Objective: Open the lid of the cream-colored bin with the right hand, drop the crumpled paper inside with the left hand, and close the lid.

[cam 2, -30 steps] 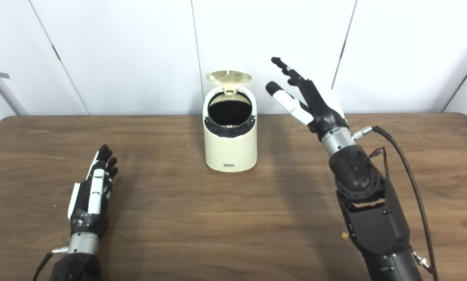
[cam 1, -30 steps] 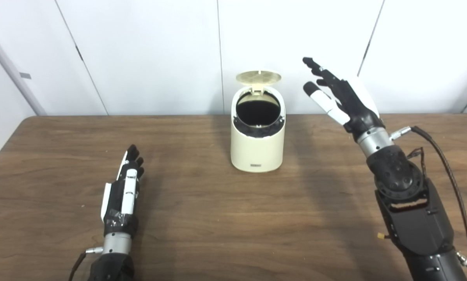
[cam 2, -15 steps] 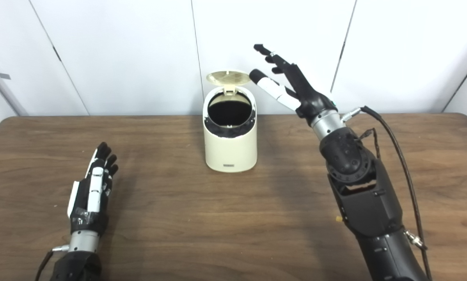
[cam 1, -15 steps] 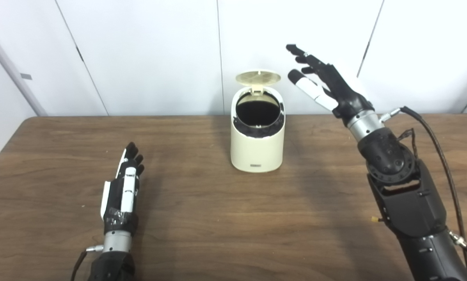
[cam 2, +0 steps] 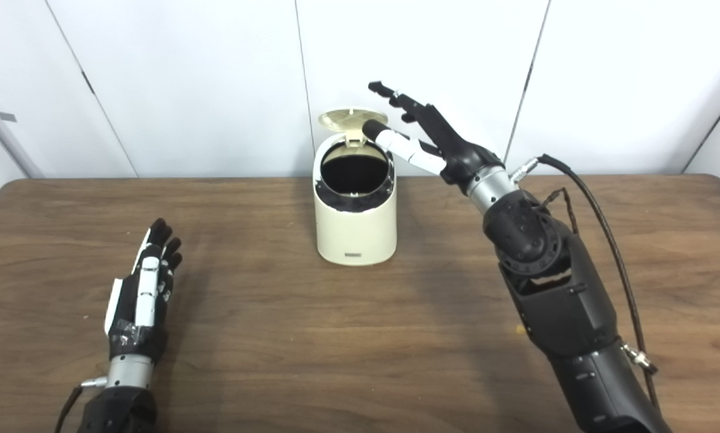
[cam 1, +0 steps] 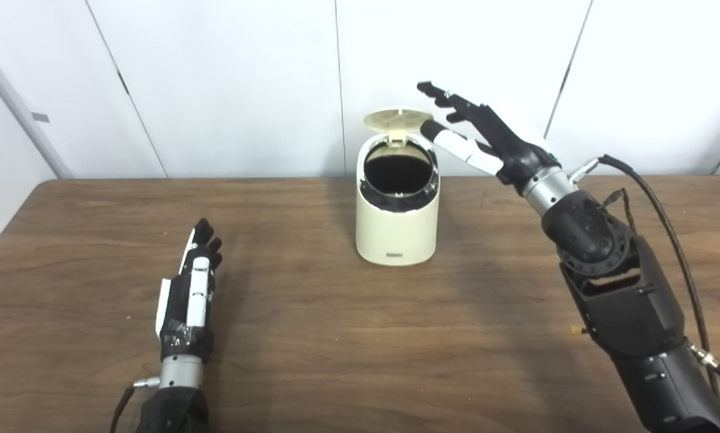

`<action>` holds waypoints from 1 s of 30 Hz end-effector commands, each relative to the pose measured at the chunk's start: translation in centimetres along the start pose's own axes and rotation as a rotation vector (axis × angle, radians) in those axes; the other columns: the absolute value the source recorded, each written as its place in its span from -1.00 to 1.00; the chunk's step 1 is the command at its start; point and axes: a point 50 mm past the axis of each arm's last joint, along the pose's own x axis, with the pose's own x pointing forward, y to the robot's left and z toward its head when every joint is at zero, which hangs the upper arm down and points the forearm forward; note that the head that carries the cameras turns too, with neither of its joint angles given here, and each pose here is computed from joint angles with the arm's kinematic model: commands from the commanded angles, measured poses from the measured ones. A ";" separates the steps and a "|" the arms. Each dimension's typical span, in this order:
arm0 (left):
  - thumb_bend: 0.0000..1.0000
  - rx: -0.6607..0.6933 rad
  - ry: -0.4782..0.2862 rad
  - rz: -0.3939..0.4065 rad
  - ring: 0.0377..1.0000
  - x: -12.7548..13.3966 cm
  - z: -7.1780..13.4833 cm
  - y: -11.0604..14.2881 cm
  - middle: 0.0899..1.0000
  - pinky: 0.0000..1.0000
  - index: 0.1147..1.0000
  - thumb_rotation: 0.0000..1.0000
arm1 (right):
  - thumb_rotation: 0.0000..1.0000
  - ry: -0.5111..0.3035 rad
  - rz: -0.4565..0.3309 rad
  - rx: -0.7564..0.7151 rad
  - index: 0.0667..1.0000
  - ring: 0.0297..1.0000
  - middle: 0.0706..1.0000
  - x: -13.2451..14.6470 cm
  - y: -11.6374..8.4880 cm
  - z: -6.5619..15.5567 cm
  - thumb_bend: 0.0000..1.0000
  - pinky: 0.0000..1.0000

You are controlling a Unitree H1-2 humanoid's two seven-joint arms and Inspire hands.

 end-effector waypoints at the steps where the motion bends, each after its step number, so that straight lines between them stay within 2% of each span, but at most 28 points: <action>1: -0.32 -0.028 0.064 -0.006 0.94 -1.1 -2.0 -1.2 0.98 0.95 1.00 0.79 | 1.00 -0.073 -0.038 -0.052 0.78 0.81 0.82 1.1 -2.3 2.2 0.05 0.67; 8: -0.26 -0.009 0.074 -0.012 0.91 -1.1 -2.3 -2.2 0.95 0.93 0.99 0.68 | 1.00 -0.049 0.002 -0.098 0.74 0.86 0.82 0.7 -2.4 1.8 0.01 0.77; 13: -0.26 -0.013 0.076 -0.011 0.92 -1.2 -2.3 -2.4 0.95 0.92 0.99 0.66 | 1.00 -0.036 0.021 -0.117 0.74 0.99 0.87 0.6 -2.5 1.6 0.05 0.93; 30: -0.24 -0.002 0.085 0.002 0.92 -1.1 -2.9 -2.2 0.93 0.95 0.98 0.60 | 1.00 -0.025 0.086 -0.156 0.77 1.00 0.89 0.5 -1.7 1.7 0.16 0.92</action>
